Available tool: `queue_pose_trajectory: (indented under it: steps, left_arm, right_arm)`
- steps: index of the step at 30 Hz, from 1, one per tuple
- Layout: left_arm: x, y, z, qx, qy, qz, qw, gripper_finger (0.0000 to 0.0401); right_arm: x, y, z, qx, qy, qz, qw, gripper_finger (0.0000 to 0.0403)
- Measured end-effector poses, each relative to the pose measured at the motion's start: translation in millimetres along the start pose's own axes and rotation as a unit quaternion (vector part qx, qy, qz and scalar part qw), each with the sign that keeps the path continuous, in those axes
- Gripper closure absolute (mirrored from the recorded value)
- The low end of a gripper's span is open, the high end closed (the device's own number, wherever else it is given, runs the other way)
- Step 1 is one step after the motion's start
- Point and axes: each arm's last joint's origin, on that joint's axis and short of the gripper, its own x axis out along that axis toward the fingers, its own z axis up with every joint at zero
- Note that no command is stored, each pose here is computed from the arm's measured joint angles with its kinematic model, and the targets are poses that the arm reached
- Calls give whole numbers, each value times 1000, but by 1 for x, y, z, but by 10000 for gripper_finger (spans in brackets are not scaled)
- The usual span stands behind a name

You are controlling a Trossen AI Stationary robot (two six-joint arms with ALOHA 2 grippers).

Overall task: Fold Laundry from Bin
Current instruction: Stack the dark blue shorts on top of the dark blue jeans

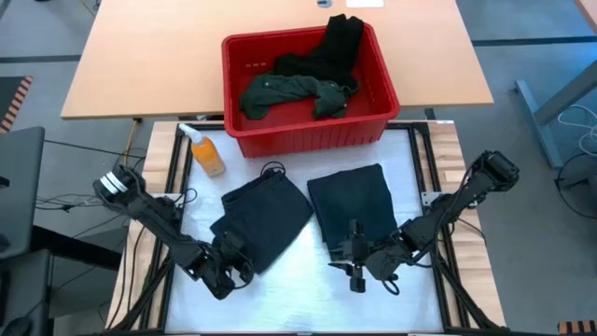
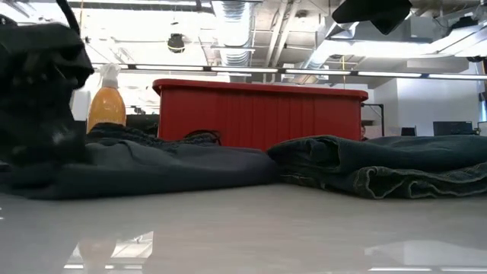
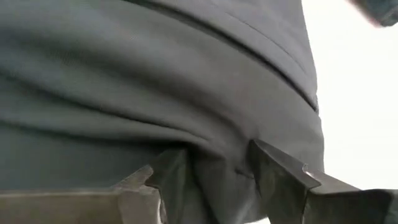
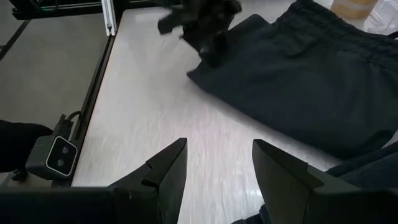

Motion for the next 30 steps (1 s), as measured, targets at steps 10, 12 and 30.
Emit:
queue_pose_trajectory:
  steps: [10,12,30]
  left_arm:
    - [25,-10,-13,-33,-114,-54,991,291]
    - [24,-10,-10,-29,-143,-55,988,343]
    - [-40,-39,23,30,-231,-138,963,401]
  right_arm:
    - [-1,2,-1,9,1,3,1000,196]
    - [-2,3,-1,9,1,5,1000,196]
    - [39,16,-21,1,-4,-7,1000,196]
